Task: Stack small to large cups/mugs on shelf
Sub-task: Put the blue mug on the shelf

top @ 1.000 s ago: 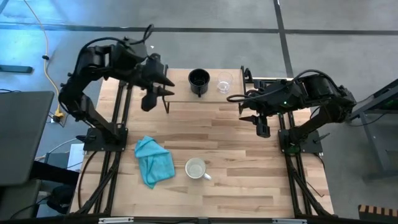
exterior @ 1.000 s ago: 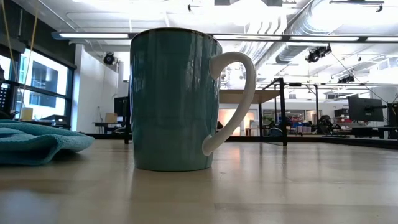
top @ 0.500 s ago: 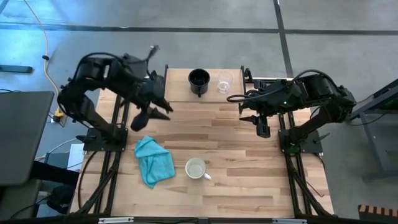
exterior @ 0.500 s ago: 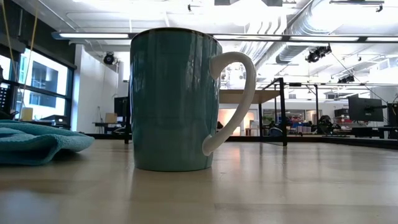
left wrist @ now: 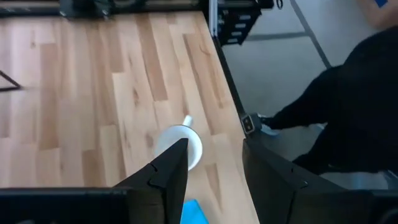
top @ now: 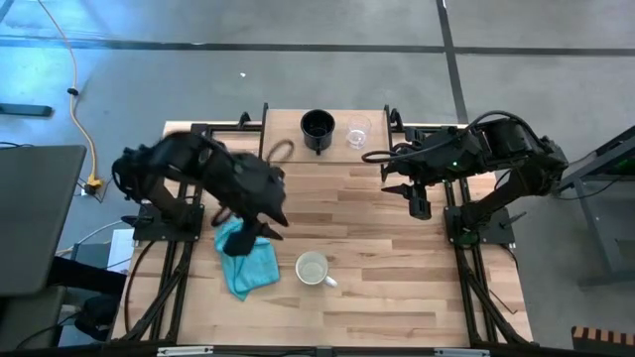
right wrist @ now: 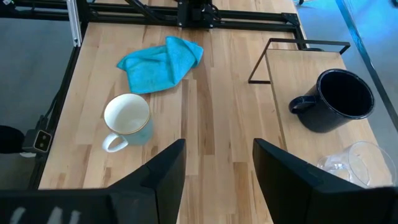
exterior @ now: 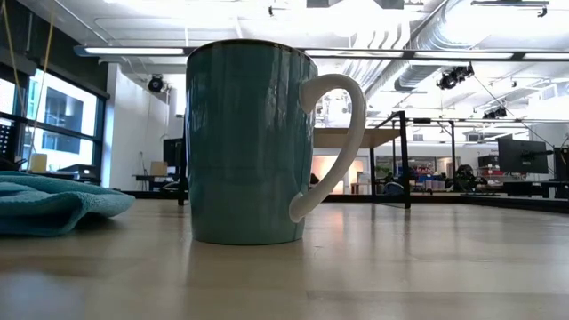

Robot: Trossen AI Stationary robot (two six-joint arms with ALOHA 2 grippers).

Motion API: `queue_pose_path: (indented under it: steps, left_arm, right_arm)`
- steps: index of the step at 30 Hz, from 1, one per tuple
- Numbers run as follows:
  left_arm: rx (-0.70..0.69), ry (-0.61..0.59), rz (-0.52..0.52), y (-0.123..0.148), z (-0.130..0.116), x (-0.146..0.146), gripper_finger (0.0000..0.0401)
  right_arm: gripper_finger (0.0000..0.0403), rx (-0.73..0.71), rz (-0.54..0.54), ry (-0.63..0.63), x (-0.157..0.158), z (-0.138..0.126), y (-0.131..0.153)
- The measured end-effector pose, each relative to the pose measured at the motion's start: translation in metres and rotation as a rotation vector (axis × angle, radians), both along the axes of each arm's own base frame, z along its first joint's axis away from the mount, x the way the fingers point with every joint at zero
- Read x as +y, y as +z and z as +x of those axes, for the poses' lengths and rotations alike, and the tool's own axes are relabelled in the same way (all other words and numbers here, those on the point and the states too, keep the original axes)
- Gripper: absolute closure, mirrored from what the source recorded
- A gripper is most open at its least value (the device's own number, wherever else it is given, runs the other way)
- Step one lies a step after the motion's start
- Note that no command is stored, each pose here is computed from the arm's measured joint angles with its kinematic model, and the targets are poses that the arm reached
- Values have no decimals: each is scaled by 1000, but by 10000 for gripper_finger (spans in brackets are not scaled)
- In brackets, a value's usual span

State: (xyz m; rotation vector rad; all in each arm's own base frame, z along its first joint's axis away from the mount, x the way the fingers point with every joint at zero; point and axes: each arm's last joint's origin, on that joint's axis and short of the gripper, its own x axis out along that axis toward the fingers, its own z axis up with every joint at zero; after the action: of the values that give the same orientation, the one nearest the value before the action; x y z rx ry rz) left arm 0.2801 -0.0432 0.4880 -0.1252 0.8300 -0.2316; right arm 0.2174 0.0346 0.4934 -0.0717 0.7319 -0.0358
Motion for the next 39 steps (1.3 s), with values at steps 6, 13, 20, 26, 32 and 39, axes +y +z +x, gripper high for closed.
queue_pose_path:
  steps: [6,13,20,26,32,39]
  left_arm:
    - [81,61,56,-23,26,-23,263]
    - [181,126,145,-49,46,-41,263]
    - [178,173,245,-57,50,-55,263]
    - [124,231,330,-52,42,-65,263]
    - [73,284,417,-48,34,-74,263]
    - [0,386,519,-39,17,-80,263]
  right_arm:
    - [224,-1,19,-16,0,0,0]
    - [224,8,26,-8,0,-1,-1]
    - [224,15,2,36,5,-2,-1]
    - [224,-73,-43,64,13,-22,11]
    - [224,-187,-93,45,19,-52,25]
    - [224,-314,-74,45,25,-73,-1]
